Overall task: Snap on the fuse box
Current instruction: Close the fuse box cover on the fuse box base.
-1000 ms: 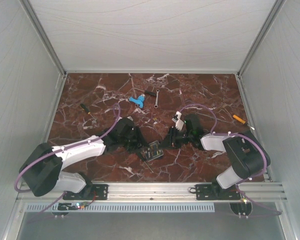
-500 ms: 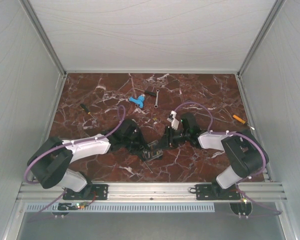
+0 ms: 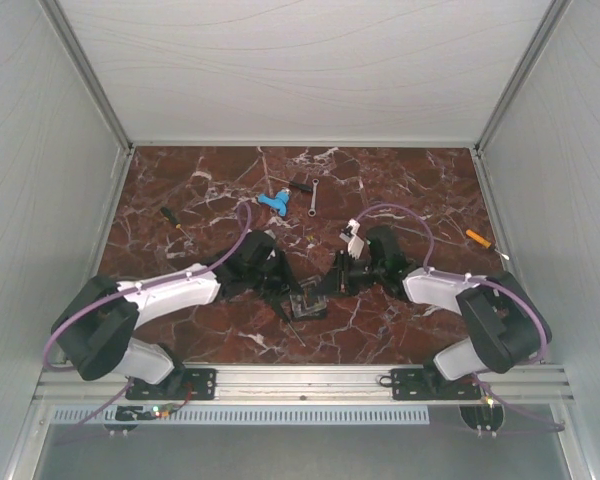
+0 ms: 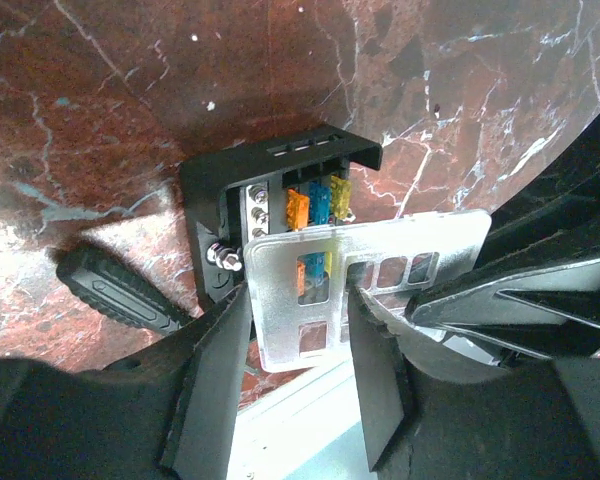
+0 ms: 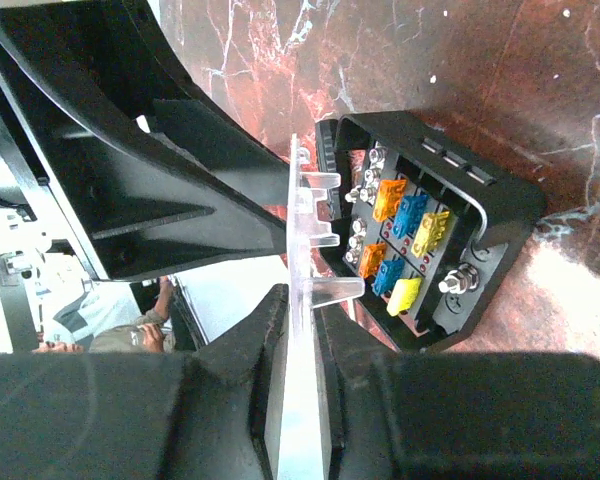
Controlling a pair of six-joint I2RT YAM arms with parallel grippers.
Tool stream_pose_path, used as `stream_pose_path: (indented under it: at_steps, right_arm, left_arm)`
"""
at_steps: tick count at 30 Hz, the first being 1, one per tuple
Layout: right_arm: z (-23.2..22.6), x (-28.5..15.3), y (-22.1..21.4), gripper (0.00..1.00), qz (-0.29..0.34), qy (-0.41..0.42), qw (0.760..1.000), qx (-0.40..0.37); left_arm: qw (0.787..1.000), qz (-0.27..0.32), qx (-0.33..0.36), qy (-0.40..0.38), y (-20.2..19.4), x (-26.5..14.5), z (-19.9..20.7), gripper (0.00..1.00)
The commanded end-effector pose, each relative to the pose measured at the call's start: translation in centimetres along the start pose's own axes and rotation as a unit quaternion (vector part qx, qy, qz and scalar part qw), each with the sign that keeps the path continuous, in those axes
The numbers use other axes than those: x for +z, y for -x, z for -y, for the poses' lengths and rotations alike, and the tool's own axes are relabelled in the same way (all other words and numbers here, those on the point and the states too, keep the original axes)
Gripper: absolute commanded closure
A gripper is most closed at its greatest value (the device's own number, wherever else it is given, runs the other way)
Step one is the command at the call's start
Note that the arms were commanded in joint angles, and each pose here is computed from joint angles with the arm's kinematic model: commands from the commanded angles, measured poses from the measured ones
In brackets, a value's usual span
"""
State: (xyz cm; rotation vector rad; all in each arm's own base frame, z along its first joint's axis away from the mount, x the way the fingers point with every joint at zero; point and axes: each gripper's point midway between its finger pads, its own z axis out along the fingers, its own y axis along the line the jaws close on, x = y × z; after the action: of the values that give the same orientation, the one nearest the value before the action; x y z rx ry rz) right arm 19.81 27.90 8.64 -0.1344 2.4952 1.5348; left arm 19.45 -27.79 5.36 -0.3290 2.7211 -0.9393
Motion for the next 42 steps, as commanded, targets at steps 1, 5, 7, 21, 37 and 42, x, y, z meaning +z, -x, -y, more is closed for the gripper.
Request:
stream_pose_path:
  at_steps: [1,5,7,21,37,42]
  right_arm:
    - [-1.2,-0.4,0.0,0.88,0.022,0.013,1.0,0.012]
    - [-0.7,-0.3,-0.1,0.87,0.035,0.004,0.999,0.02]
    - [-0.3,-0.2,-0.2,0.87,0.035,0.001,0.999,0.023]
    - [2.3,1.1,-1.3,0.83,0.013,-0.018,0.999,0.043]
    - [3.5,0.1,-0.9,0.61,0.016,-0.087,0.996,-0.001]
    - [4.5,-1.0,-0.5,0.54,0.029,-0.136,0.99,-0.022]
  left_arm:
    - [0.998,0.025,0.027,-0.043,1.8,-0.9,3.8,0.56]
    - [0.998,0.025,0.036,-0.034,2.1,-0.6,3.8,0.56]
    - [0.999,0.027,0.038,-0.027,2.3,-0.5,3.7,0.56]
    - [0.999,0.012,0.033,-0.008,1.8,0.9,2.3,0.57]
    - [0.999,0.019,0.031,0.002,1.7,0.5,1.6,0.49]
    - [0.999,0.02,0.031,0.004,1.6,0.2,1.4,0.45]
